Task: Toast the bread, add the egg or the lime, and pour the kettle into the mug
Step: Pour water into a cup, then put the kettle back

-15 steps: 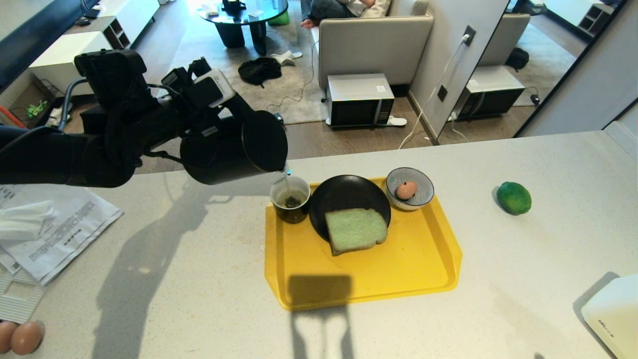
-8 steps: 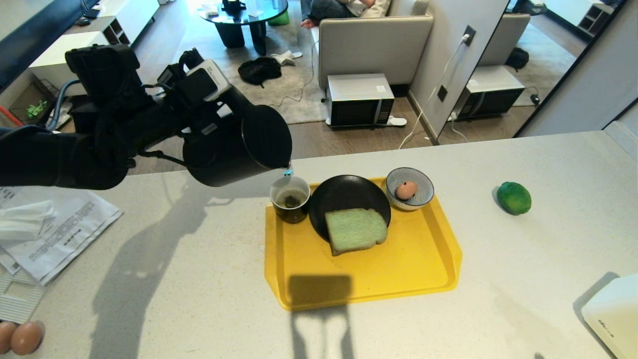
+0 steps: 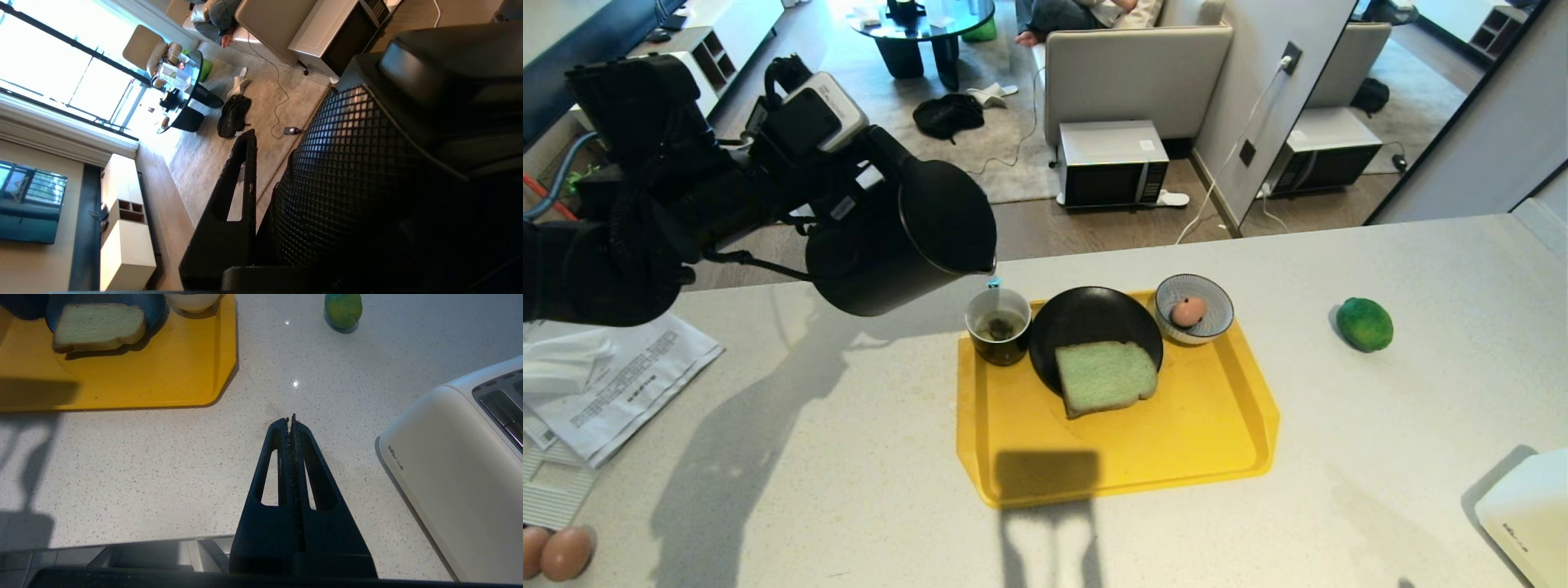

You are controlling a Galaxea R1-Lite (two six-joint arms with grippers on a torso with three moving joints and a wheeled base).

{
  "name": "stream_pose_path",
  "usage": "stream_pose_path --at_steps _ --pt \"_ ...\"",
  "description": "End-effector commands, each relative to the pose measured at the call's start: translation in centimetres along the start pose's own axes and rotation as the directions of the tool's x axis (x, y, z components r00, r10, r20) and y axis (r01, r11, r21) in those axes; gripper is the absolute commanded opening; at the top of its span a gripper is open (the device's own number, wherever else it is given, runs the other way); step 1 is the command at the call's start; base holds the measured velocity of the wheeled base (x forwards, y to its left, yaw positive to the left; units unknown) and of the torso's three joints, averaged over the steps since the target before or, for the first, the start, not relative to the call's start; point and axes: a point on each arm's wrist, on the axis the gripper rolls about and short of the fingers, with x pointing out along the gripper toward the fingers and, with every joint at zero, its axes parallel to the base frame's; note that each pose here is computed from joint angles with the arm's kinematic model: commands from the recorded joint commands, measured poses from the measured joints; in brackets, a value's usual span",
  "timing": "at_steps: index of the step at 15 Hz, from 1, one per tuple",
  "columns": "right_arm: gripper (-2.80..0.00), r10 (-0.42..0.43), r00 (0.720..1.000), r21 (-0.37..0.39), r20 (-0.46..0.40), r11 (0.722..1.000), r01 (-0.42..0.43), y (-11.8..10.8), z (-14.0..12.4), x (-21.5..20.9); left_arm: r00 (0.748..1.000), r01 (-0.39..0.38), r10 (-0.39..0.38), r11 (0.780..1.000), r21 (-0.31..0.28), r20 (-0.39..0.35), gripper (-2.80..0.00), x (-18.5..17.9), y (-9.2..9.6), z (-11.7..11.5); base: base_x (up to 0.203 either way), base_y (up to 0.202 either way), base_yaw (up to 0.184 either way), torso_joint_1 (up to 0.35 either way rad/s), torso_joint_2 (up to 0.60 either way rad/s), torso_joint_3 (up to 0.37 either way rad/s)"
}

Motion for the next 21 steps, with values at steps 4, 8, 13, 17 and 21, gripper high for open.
stream_pose_path --at_steps 4,8,13,17,21 --pt "-2.80 0.000 1.000 -0.001 -0.001 1.000 0.000 0.0 0.0 0.0 0.991 -0.113 0.105 0.989 -0.098 -0.081 -2.80 -2.9 3.9 -1.8 0.000 0.000 0.000 0.000 0.00 0.000" --pt "-2.80 0.000 1.000 0.001 -0.001 1.000 0.000 0.0 0.0 0.0 0.982 -0.154 0.124 0.963 -0.221 -0.140 -2.80 -5.3 4.7 -2.7 0.000 0.000 0.000 0.000 0.00 0.000" --pt "-2.80 0.000 1.000 -0.001 -0.001 1.000 0.000 0.0 0.0 0.0 0.962 -0.236 0.159 0.893 -0.382 -0.221 -2.80 -8.5 5.5 -4.0 0.000 0.000 0.000 0.000 0.00 0.000" --pt "-2.80 0.000 1.000 -0.001 -0.001 1.000 0.000 0.0 0.0 0.0 0.946 -0.269 0.162 0.877 -0.398 -0.282 -2.80 -8.9 5.6 -5.8 0.000 0.000 0.000 0.000 0.00 0.000" --pt "-2.80 0.000 1.000 0.000 -0.002 1.000 0.000 0.0 0.0 0.0 0.957 -0.256 0.175 0.883 -0.393 -0.231 -2.80 -9.1 5.8 -3.9 0.000 0.000 0.000 0.000 0.00 0.000"
